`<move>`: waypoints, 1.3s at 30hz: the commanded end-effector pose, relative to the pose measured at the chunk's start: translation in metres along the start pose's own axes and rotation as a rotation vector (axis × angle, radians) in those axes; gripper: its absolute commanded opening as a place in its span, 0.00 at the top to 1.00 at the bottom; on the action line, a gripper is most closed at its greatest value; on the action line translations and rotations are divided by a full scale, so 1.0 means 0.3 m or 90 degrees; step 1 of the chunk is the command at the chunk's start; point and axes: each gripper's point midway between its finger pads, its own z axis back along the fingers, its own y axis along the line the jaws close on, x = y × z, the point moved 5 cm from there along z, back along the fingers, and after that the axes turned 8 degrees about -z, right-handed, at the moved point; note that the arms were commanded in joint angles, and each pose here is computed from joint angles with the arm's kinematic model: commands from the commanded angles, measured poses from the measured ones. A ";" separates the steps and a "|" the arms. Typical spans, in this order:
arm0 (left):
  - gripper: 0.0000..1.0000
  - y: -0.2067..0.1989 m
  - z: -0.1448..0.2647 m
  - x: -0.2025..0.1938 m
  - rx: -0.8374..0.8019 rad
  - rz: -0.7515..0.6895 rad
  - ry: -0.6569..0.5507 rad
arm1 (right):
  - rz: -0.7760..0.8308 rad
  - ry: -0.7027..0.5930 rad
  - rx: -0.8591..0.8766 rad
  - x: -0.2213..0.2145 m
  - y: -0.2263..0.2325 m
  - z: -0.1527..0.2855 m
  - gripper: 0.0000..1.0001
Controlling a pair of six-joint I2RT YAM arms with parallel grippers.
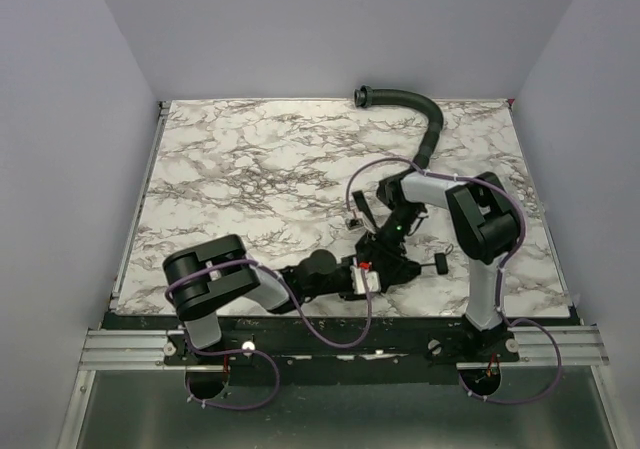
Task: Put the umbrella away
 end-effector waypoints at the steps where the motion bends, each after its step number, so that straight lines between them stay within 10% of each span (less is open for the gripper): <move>1: 0.67 -0.137 -0.012 -0.159 -0.083 0.109 0.143 | 0.037 0.113 -0.128 -0.085 -0.183 -0.061 0.75; 3: 0.89 -0.156 -0.016 -0.194 -0.095 0.142 0.189 | 0.048 0.090 -0.129 -0.064 -0.170 -0.046 0.69; 7: 1.00 -0.213 0.011 -0.256 -0.116 0.239 0.255 | 0.089 -0.006 -0.173 0.027 -0.142 0.078 0.45; 23: 1.00 -0.292 0.091 -0.407 -0.121 0.597 0.413 | 0.216 -0.244 -0.364 0.066 -0.015 0.655 0.27; 32: 1.00 -0.287 0.131 -0.453 -0.135 0.801 0.433 | 0.658 -0.255 -0.427 -0.051 0.059 0.406 0.00; 39: 1.00 -0.285 0.110 -0.461 -0.161 0.857 0.466 | 0.706 -0.215 -0.506 0.000 -0.036 0.379 0.00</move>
